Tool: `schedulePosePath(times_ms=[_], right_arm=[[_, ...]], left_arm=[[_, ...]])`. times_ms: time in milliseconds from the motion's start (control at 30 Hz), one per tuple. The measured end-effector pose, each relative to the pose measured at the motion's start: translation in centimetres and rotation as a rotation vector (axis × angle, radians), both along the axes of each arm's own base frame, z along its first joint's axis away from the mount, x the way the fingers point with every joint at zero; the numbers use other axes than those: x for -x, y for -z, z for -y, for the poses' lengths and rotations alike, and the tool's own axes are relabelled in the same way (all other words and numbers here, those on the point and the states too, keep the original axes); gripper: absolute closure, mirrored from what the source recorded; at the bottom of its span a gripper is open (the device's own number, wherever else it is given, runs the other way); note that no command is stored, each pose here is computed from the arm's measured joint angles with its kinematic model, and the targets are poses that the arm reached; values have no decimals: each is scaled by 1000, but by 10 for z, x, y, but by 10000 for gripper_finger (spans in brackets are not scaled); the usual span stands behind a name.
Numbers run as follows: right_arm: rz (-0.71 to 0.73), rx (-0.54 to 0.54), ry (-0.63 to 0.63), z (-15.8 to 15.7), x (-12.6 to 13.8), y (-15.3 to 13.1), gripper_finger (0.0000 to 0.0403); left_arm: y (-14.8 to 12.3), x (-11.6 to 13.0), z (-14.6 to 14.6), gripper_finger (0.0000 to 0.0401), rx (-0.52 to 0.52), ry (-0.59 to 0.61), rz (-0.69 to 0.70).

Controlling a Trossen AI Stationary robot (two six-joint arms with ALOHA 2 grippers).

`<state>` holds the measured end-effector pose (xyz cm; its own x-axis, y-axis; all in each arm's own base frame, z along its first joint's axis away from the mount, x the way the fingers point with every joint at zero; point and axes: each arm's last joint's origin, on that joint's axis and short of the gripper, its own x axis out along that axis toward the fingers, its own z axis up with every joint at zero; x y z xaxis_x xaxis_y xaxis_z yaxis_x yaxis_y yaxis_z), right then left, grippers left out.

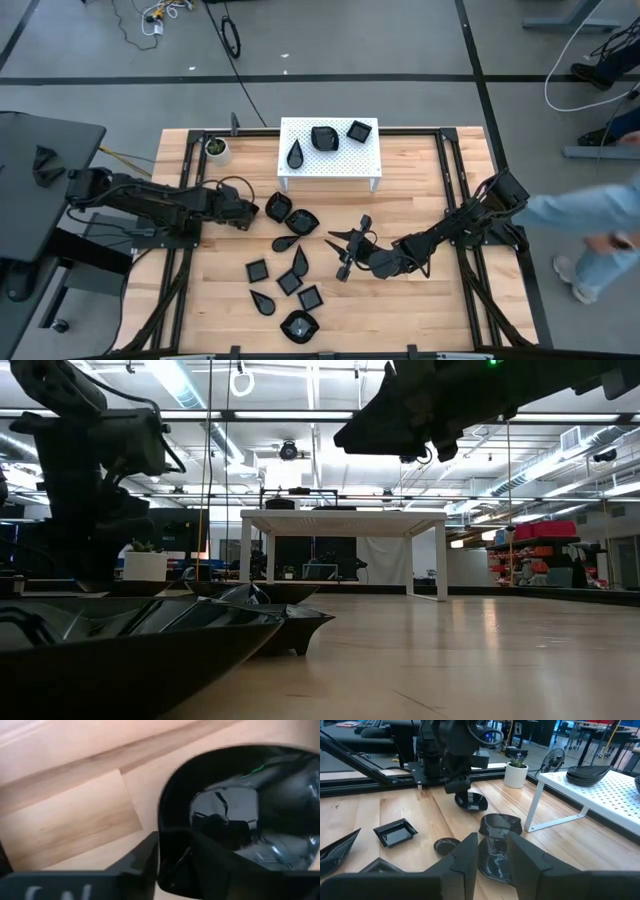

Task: Pick & Place Mini shaped plates
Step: Stack the black leaf-shaped plate on top of the other black leaf-shaped plate on the shelf

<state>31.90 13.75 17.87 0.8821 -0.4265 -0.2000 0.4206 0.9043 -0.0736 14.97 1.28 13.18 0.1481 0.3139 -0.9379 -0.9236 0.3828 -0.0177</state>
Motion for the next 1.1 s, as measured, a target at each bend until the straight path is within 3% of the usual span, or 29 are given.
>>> schedulePosePath(times_ms=[267,367,467,567,700,867,1000,1100], right_arm=[[-3,2,0,0,0,0,295],[-12,19,-4,0,0,0,295],[-17,27,-45,-2,1,-3,295],[10,-57,-200,-1,1,-17,295],[12,-182,-354,8,-7,-37,294],[-109,-233,-387,16,-24,-48,269],[-193,-238,-339,25,-35,-42,231],[-204,-272,-371,30,-39,-39,205]], left_arm=[[-11,2,4,392,8,90,66],[-25,2,8,390,29,128,113],[-45,-2,17,392,80,265,176],[-67,-12,29,396,106,416,275],[-85,-30,47,395,105,519,421],[-85,-56,68,397,53,608,529],[-78,-76,79,392,28,620,537],[-73,-89,83,393,16,615,533]])
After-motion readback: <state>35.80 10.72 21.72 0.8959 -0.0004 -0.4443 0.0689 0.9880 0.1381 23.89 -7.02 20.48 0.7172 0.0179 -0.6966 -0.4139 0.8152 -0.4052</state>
